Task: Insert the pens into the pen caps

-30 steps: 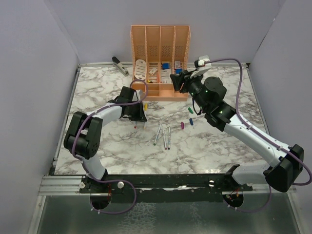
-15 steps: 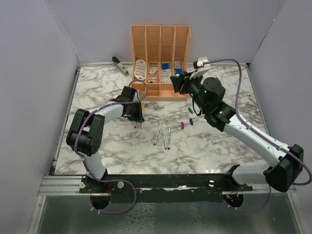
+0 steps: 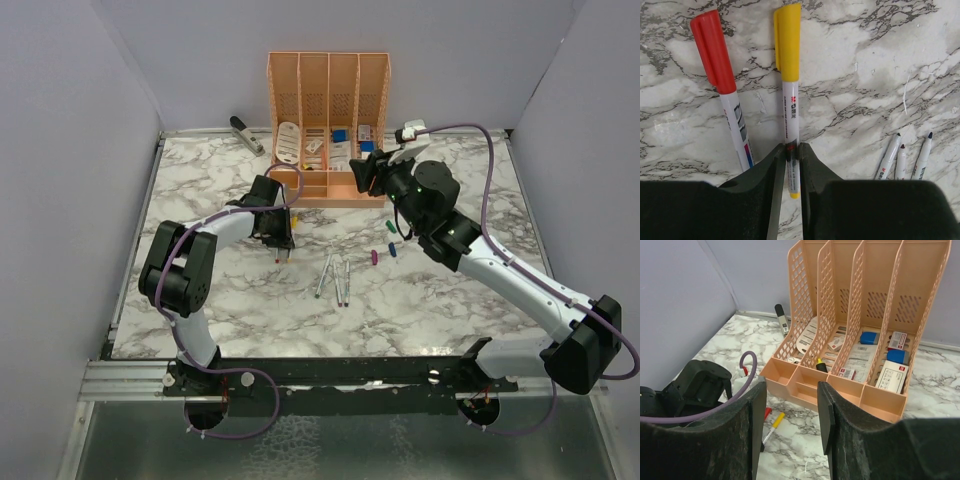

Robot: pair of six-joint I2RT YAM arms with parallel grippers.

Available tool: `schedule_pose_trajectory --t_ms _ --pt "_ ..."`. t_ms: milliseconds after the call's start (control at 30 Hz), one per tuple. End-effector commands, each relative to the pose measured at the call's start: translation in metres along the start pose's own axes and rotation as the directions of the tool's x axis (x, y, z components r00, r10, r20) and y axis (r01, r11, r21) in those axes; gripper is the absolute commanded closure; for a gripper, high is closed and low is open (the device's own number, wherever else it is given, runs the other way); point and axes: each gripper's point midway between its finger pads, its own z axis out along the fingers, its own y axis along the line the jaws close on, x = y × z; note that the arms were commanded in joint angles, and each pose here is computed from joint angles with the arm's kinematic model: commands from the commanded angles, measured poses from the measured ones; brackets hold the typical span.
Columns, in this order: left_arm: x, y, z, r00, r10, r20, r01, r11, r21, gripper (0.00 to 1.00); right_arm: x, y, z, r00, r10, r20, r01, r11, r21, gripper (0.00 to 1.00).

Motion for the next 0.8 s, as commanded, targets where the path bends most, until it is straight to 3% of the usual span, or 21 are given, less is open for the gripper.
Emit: schedule_pose_trajectory --t_ms 0,100,233,567,633,733,767 --pt "-0.009 0.001 0.000 1.000 0.015 0.019 -0.015 1.000 -0.018 0.79 0.003 -0.003 -0.003 1.000 0.009 -0.003 -0.009 1.000 0.017 0.55" --pt "-0.012 -0.001 -0.001 1.000 0.019 0.025 -0.019 1.000 -0.010 0.76 0.004 -0.003 -0.003 1.000 0.012 -0.003 -0.012 1.000 0.015 0.55" --pt "-0.017 -0.005 -0.004 0.999 0.020 0.036 -0.021 1.000 0.002 0.64 0.006 -0.003 -0.004 1.000 0.014 -0.004 -0.014 1.000 0.012 0.55" --pt "-0.044 -0.039 -0.042 0.989 0.060 0.132 -0.075 0.991 0.109 0.59 0.007 -0.011 -0.007 0.999 0.044 0.006 -0.044 0.997 0.058 0.52" --pt "-0.053 -0.049 -0.056 0.979 0.095 0.183 -0.121 0.983 0.136 0.59 0.008 -0.020 -0.009 0.996 0.085 0.017 -0.087 0.989 0.119 0.41" --pt "-0.056 -0.056 -0.066 0.959 0.167 0.231 -0.204 0.968 0.148 0.59 0.007 -0.038 -0.015 0.988 0.146 0.052 -0.154 0.964 0.217 0.10" --pt "-0.055 -0.059 -0.068 0.951 0.195 0.242 -0.236 0.959 0.155 0.59 0.006 -0.045 -0.018 0.986 0.152 0.068 -0.165 0.954 0.252 0.07"
